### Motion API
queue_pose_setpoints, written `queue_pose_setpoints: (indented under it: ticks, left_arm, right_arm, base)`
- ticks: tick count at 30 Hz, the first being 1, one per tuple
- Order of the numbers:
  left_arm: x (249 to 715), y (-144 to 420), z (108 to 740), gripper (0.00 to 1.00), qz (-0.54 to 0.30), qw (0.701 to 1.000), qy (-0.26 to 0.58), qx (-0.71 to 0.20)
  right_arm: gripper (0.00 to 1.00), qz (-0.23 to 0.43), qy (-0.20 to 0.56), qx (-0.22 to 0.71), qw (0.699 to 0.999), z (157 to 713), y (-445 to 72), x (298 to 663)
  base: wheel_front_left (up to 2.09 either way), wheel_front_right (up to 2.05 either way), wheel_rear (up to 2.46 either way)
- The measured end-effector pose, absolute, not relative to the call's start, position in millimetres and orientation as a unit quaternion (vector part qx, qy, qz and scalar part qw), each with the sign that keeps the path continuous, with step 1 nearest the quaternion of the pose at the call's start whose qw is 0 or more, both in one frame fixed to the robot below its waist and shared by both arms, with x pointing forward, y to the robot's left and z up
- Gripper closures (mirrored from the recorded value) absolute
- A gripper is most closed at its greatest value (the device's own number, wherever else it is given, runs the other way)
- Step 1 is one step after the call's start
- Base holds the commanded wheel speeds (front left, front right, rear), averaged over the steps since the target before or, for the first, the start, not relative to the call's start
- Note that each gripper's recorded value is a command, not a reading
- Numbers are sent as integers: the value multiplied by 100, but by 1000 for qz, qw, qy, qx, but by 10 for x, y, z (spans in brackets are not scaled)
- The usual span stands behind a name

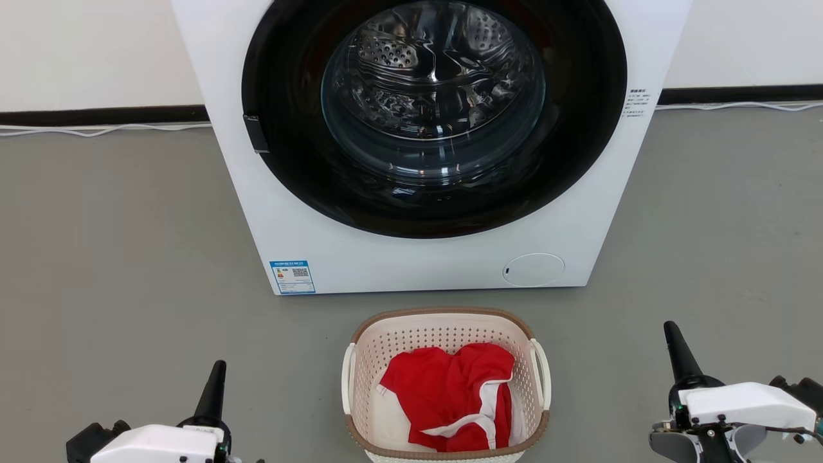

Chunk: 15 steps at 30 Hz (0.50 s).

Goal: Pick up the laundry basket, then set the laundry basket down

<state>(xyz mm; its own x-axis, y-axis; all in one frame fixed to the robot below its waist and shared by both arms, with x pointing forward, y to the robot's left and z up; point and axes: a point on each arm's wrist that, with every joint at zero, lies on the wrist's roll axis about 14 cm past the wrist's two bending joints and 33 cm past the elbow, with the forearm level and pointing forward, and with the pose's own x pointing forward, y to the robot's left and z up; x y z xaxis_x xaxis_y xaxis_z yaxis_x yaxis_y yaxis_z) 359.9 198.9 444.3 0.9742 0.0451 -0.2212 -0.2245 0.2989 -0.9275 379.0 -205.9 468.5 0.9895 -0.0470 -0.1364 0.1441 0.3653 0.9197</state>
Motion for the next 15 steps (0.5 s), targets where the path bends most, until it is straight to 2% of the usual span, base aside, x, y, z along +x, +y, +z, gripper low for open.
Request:
queue_pose_setpoints:
  ticks: [15]
  left_arm:
    - [3680,1946,4599,100,59,755,57,-650]
  right_arm:
    - [100,-48,27,636,769,4786,-2071,3819]
  base:
    - [0,0,0]
